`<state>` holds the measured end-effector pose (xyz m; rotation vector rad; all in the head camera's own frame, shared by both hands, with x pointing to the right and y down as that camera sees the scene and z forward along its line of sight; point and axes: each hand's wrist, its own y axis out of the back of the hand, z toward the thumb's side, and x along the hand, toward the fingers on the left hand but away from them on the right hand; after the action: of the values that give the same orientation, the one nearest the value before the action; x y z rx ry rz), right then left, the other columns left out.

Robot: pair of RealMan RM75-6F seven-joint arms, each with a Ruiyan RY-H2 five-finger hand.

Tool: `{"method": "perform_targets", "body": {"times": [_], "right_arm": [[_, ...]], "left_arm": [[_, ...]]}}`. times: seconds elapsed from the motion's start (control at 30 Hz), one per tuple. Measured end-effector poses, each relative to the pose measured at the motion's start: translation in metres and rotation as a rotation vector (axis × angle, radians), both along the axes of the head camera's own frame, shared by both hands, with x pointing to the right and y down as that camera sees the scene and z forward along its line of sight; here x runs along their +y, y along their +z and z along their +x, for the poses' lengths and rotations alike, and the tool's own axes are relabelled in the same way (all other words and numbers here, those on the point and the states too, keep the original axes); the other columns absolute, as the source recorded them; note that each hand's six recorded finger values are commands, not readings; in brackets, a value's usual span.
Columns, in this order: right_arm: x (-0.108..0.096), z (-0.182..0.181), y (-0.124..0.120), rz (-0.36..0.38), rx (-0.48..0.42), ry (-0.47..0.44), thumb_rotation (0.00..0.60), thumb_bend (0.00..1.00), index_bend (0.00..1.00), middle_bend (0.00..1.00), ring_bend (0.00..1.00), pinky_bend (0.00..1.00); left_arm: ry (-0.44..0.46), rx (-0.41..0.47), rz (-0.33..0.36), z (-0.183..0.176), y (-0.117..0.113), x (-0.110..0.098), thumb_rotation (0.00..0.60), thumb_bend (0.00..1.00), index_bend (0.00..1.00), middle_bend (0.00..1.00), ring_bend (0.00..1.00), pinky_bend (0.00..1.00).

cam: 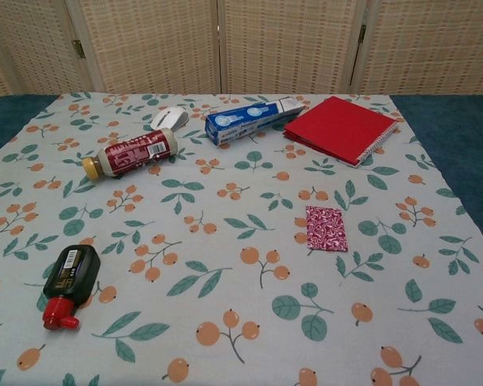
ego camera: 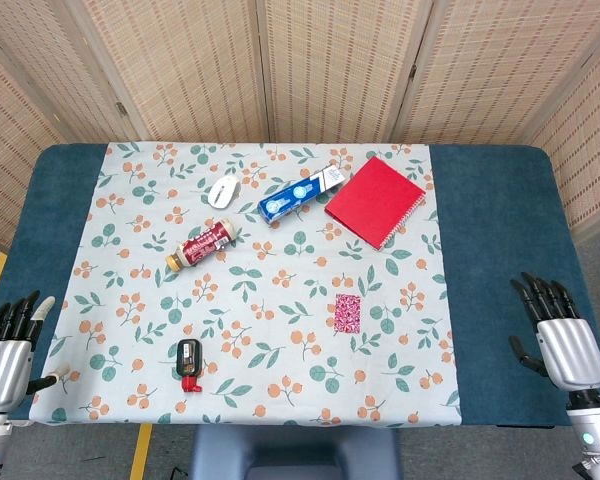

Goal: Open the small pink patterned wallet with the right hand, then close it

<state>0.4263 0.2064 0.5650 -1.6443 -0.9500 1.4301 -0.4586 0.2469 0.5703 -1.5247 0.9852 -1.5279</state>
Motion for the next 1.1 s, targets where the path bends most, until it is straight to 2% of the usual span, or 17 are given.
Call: {"method": "perform_targets", "body": {"times": [0.47,1.1], "right_arm": [[0.0037,0.0038,-0.0051,0.019,-0.011,0.018,0.6,0.41,0.01,0.06,0.0,0.0],[-0.0001,-0.0022,-0.0067,0.015,-0.017,0.004,0.6,0.41,0.01,0.09,0.04,0.0]], "left_arm": [[0.007,0.012,0.027,0.0023,-0.0036,-0.0006,0.6,0.21,0.05,0.0,0.0,0.0],[0.009,0.011,0.008,0.0022,-0.0015,-0.0006,0.6,0.21,0.09,0.0,0.0,0.0]]}}
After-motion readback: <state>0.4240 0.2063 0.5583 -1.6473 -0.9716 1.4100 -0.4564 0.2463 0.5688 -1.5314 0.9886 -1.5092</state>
